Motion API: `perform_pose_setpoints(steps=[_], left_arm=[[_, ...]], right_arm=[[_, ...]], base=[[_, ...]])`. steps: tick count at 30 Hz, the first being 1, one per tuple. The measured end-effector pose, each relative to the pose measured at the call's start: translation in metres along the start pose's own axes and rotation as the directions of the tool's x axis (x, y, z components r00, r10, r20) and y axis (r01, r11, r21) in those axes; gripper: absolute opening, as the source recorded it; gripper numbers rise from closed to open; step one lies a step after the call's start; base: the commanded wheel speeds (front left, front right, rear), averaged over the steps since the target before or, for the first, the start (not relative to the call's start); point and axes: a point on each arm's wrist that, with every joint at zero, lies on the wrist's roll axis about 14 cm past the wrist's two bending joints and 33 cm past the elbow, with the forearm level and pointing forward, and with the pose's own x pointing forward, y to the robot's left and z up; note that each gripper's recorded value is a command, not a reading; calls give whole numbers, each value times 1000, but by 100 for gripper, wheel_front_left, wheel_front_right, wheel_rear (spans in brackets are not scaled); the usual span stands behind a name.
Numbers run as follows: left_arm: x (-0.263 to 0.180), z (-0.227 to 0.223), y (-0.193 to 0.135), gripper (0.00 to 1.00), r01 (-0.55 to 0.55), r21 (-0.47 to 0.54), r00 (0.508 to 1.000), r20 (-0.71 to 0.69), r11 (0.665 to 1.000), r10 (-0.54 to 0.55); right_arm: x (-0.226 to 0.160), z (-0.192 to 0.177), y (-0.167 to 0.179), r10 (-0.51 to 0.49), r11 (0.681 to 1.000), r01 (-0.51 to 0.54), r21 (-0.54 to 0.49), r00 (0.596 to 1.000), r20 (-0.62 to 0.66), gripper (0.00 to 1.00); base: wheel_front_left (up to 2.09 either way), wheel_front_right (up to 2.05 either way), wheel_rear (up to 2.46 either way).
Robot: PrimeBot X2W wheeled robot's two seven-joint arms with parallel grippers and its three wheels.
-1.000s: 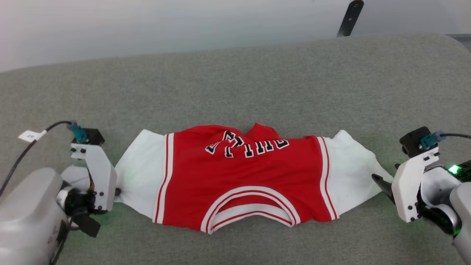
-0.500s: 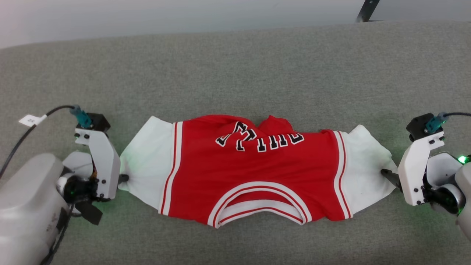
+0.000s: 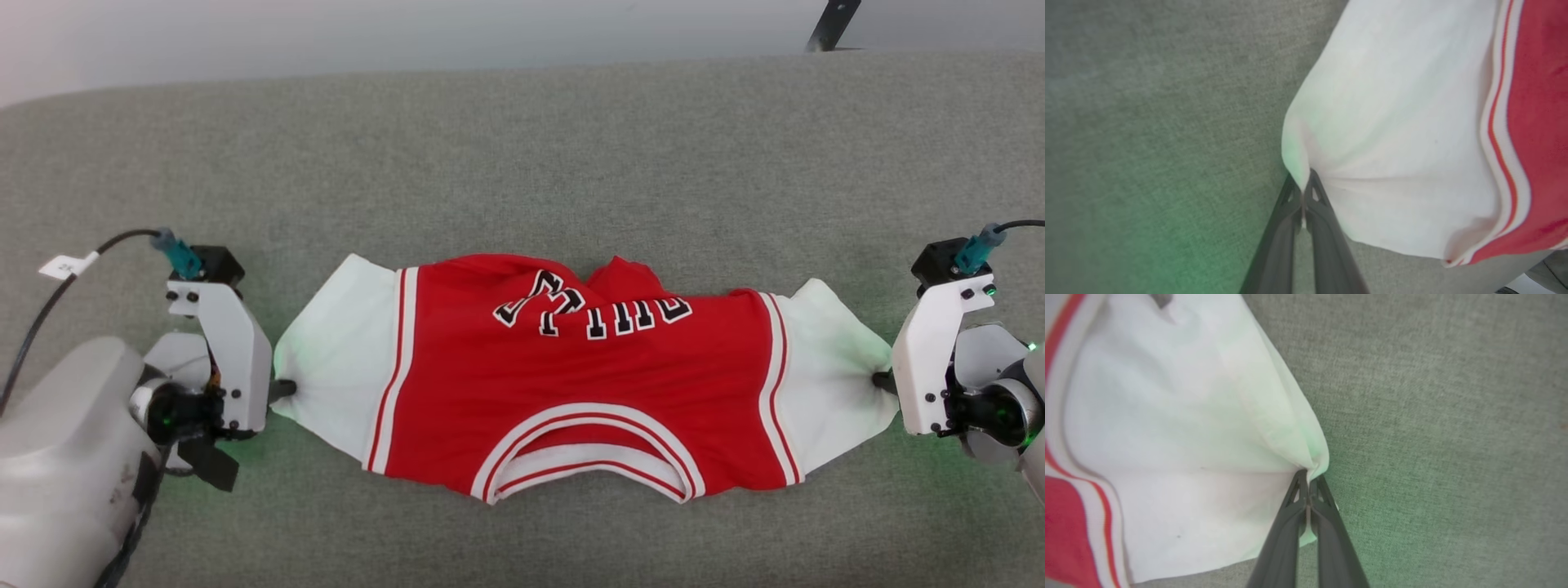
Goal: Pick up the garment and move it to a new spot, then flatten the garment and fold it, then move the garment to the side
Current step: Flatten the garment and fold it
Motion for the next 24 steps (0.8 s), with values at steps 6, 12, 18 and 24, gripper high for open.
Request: perform_pose_setpoints(steps=[6, 12, 18, 24], left_arm=[[-16, 4, 2, 0, -23, -6, 999, 31, 1000, 23], [-41, 17, 9, 0, -84, -16, 991, 101, 996, 85], [-77, 45, -3, 0, -113, 7, 968, 227, 994, 108], [-126, 72, -15, 0, -159, 39, 931, 337, 987, 136]], right_arm=[[-15, 17, 9, 35, 999, -36, 9, 995, 92, 0], [-44, 58, 23, 66, 998, -68, -6, 953, 294, 0], [-82, 94, 31, 61, 998, -50, -37, 885, 461, 0], [-139, 139, 40, 40, 996, 16, -84, 780, 624, 0]], base=[[0, 0, 0], [0, 0, 0], [0, 0, 0], [0, 0, 0]])
